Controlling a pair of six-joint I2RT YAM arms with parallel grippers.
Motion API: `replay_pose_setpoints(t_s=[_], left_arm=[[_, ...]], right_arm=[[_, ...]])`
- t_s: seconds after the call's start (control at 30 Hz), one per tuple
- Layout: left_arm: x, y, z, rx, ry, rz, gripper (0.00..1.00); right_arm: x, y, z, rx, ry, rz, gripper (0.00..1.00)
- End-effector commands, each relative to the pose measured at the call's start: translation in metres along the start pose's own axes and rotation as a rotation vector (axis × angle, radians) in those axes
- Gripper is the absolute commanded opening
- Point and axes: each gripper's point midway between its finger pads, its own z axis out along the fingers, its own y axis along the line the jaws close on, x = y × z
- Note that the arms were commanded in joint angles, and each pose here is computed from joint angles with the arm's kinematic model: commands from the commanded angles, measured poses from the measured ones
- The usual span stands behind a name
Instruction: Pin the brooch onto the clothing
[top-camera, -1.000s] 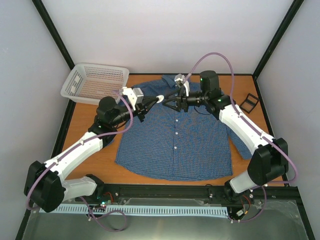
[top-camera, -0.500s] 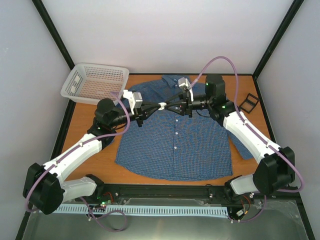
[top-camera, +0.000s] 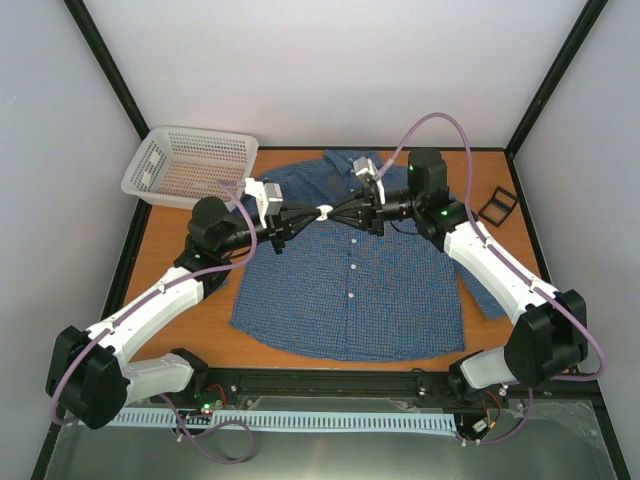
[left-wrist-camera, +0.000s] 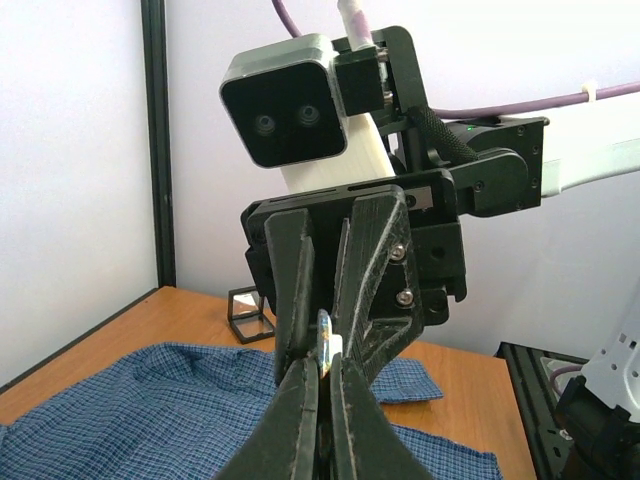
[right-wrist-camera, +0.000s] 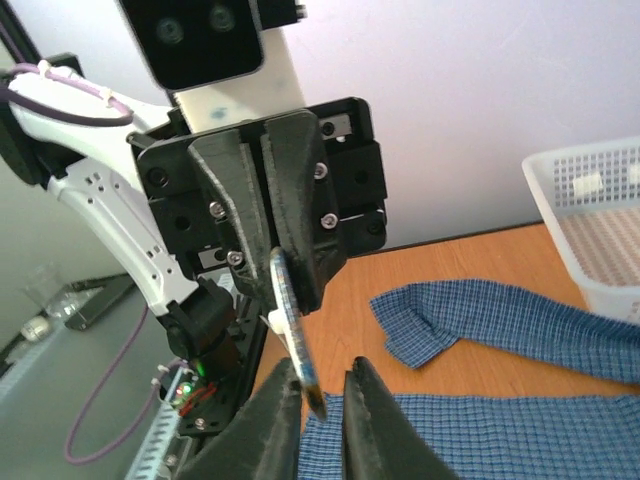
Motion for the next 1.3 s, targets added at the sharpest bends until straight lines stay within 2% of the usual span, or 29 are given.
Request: replay_pose_setpoints(t_s=[0.0, 0.07, 0.17, 0.2, 0.3, 0.4, 0.53, 0.6, 0.7, 0.77, 0.93, 1.03, 1.13, 1.27], left_arm=[[-0.022, -0.011, -0.001, 0.053, -0.051, 0.022, 0.01], [-0.022, -0.011, -0.001, 0.055, -0.049, 0.007, 0.01], [-0.022, -0.011, 0.0, 0.063, -0.044, -0.018, 0.01], [-0.021, -0.01, 0.001, 0.063, -0.036, -0.033, 0.04], [-0.017, -0.009, 0.002, 0.061, 0.005, -0.077, 0.21], [-0.014, -0.006, -0.005, 0.037, 0.043, -0.108, 0.45], [-0.009, 0.001, -0.025, -0.034, 0.116, -0.131, 0.68], [-0.008, -0.005, -0.028, -0.015, 0.155, -0.127, 0.73], [0.001, -0.015, -0.025, 0.078, 0.236, -0.186, 0.75], [0.007, -0.018, -0.021, 0.135, 0.285, -0.235, 0.71], [0.013, -0.021, -0.018, 0.183, 0.334, -0.259, 0.59], [0.016, -0.019, -0.016, 0.168, 0.349, -0.249, 0.44], [0.019, -0.017, -0.012, 0.153, 0.365, -0.235, 0.42], [0.024, -0.019, -0.003, 0.147, 0.386, -0.22, 0.31]], right_arm=[[-0.013, 0.008, 0.001, -0.028, -0.018, -0.062, 0.1], [-0.014, 0.01, 0.0, -0.023, -0.025, -0.073, 0.03], [-0.016, 0.011, -0.001, -0.005, -0.033, -0.087, 0.03], [-0.016, 0.011, -0.002, 0.004, -0.032, -0.097, 0.03], [-0.014, 0.013, -0.005, 0.031, -0.017, -0.137, 0.03], [-0.009, 0.019, -0.007, 0.026, 0.012, -0.172, 0.03], [0.0, 0.028, -0.01, -0.003, 0.076, -0.225, 0.03], [0.005, 0.029, -0.011, -0.008, 0.107, -0.228, 0.03], [0.009, 0.034, -0.01, -0.025, 0.109, -0.249, 0.03], [0.01, 0.033, -0.009, -0.023, 0.114, -0.257, 0.03], [0.013, 0.025, -0.006, -0.002, 0.14, -0.247, 0.03], [0.014, 0.025, -0.005, -0.006, 0.142, -0.242, 0.03], [0.017, 0.022, -0.003, -0.002, 0.151, -0.233, 0.02], [0.02, 0.019, 0.0, -0.01, 0.161, -0.214, 0.03]])
